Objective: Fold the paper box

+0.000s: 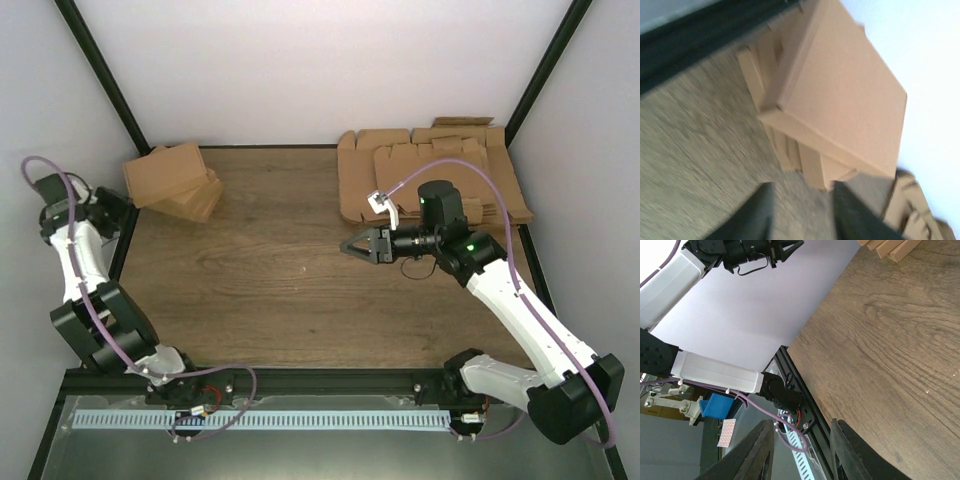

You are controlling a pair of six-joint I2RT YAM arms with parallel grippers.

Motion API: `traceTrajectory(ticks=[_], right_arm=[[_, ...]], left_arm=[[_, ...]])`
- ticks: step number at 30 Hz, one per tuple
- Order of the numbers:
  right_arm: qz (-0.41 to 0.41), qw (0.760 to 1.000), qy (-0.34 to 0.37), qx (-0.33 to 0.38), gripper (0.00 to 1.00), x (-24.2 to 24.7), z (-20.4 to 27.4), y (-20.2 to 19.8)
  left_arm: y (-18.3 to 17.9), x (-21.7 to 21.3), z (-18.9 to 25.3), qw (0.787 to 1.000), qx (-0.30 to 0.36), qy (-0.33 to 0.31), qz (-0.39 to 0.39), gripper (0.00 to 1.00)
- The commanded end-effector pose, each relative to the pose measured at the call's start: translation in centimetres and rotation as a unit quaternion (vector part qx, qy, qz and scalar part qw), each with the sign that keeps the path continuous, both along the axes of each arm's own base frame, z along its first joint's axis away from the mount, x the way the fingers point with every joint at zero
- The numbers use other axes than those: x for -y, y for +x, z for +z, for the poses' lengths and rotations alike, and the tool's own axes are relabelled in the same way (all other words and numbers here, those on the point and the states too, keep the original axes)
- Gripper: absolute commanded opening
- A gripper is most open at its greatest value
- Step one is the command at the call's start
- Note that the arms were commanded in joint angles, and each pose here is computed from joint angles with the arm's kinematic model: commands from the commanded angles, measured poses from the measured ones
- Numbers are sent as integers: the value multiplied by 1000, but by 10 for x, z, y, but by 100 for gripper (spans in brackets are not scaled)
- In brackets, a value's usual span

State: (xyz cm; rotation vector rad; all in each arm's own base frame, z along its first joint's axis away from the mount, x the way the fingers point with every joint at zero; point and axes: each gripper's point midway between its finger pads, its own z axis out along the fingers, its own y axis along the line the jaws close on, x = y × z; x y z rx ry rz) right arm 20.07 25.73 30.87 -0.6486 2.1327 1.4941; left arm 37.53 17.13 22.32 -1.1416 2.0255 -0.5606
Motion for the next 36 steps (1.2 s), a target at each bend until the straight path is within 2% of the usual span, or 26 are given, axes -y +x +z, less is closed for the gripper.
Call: traceTrajectory(ticks=[1, 5, 11, 23, 36], right_arm=[[-1, 1000, 8, 10, 34, 1, 6, -3], [-3, 1000, 8, 8, 34, 1, 5, -3], [-4, 1000, 7, 8, 34, 1, 6, -2], [-5, 1000, 1, 6, 35, 2, 2, -3], [-10, 1000, 1, -4, 34, 3, -3, -3]], left_arm=[[16, 45, -16, 997, 4, -64, -47, 7], [19, 48, -49, 995, -37, -87, -39, 4], [43, 38, -82, 991, -55, -112, -46, 4], [76, 0, -80, 995, -52, -83, -15, 4], [87, -26, -89, 995, -75, -67, 7, 4]])
